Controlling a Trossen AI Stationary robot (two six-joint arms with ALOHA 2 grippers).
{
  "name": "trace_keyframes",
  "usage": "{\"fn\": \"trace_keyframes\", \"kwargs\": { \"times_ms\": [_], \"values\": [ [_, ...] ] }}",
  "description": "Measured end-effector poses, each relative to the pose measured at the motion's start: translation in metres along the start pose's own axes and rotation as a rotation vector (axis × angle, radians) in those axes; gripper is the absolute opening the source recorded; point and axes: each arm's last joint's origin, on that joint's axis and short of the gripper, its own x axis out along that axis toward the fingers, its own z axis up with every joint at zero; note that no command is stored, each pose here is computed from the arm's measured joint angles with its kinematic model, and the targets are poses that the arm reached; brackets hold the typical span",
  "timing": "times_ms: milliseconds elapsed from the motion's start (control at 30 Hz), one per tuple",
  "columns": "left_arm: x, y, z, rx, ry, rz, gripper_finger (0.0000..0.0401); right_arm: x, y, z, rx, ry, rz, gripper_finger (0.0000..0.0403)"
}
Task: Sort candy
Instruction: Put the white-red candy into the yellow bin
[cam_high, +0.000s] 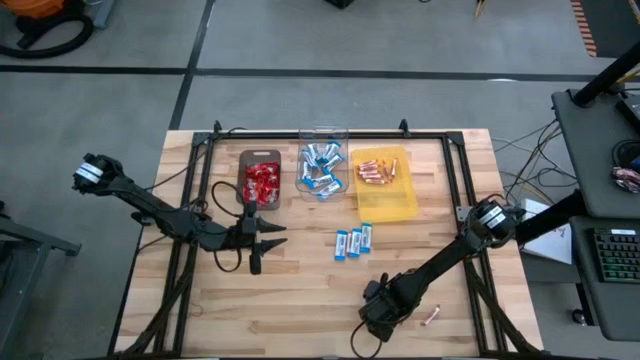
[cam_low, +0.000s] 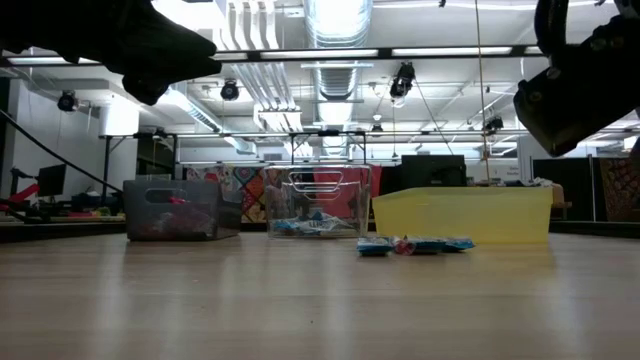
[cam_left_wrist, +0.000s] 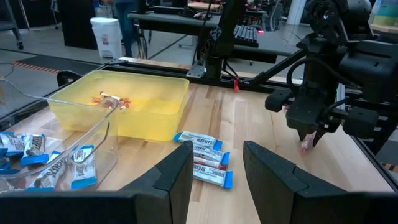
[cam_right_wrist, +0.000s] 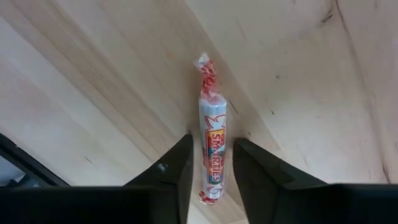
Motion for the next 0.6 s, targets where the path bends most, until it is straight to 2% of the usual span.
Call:
{"fn": "trace_keyframes", "kwargs": {
  "times_ms": [300,600],
  "values": [
    [0.0,0.0,-0.001,0.004,0.006,0.002,0.0125,0.0,0.001,0.0,-0.01,-0.001,0.006,0.0028],
    [0.0,0.0,-0.001,0.008,0.011,0.004,0.0125,-0.012,0.005,0.002,-0.042,-0.028,0.036,0.0019]
  ]
}}
